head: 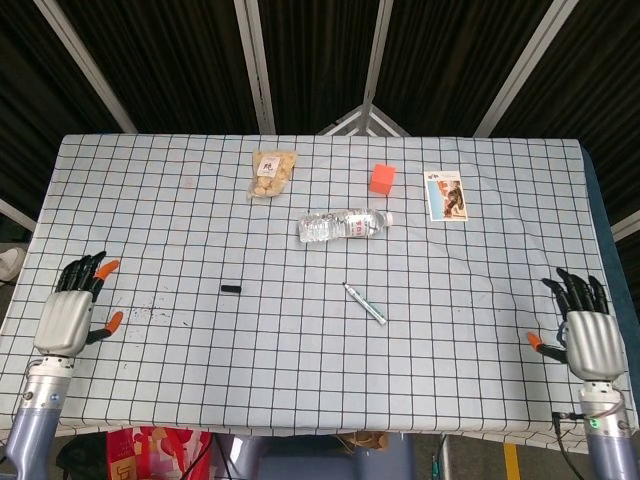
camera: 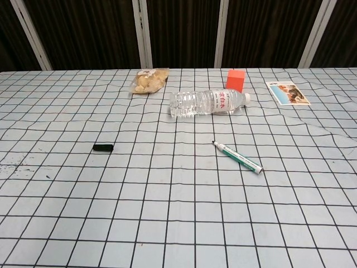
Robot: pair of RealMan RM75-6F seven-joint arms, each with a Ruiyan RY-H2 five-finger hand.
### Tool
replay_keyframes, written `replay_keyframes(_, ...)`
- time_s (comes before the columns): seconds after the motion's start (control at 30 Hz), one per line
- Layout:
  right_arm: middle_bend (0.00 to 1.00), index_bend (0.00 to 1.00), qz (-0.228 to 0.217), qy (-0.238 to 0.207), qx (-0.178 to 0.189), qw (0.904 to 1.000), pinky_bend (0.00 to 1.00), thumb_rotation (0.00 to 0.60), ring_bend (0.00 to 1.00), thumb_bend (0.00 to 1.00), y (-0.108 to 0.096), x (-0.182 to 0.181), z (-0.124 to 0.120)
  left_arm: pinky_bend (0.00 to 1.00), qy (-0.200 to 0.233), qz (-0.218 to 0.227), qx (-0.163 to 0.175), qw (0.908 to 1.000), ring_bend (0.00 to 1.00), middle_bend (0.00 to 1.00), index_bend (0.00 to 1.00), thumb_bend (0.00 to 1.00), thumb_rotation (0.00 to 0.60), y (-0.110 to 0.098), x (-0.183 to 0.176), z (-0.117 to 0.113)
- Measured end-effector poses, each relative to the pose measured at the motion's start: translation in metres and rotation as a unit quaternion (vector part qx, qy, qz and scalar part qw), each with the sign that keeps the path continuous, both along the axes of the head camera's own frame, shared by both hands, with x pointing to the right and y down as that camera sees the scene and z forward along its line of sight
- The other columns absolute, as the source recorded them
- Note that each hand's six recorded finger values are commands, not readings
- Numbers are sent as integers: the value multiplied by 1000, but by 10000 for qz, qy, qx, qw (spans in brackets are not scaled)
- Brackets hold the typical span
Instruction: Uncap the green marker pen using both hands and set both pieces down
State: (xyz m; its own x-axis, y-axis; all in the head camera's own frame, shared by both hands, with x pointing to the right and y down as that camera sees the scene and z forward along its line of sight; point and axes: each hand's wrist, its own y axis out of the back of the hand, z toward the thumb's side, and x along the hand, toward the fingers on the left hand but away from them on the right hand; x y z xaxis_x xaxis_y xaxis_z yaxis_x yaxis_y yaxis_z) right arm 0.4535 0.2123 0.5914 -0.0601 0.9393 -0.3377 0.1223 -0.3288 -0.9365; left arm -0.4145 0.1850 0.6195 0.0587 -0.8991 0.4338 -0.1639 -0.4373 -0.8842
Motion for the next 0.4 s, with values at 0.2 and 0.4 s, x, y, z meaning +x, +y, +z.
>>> replay_keyframes(0.2, 114, 208, 38, 325, 12, 9995, 11, 600, 118, 191, 4, 32, -1, 0, 7, -42, 86, 10000, 0, 38, 152, 425, 600, 9, -10, -5)
replay_keyframes(0.4, 114, 208, 85, 90, -31, 9999, 11, 600, 118, 191, 7, 39, -1, 0, -39, -119, 166, 9998, 0, 38, 152, 425, 600, 11, -18, -15)
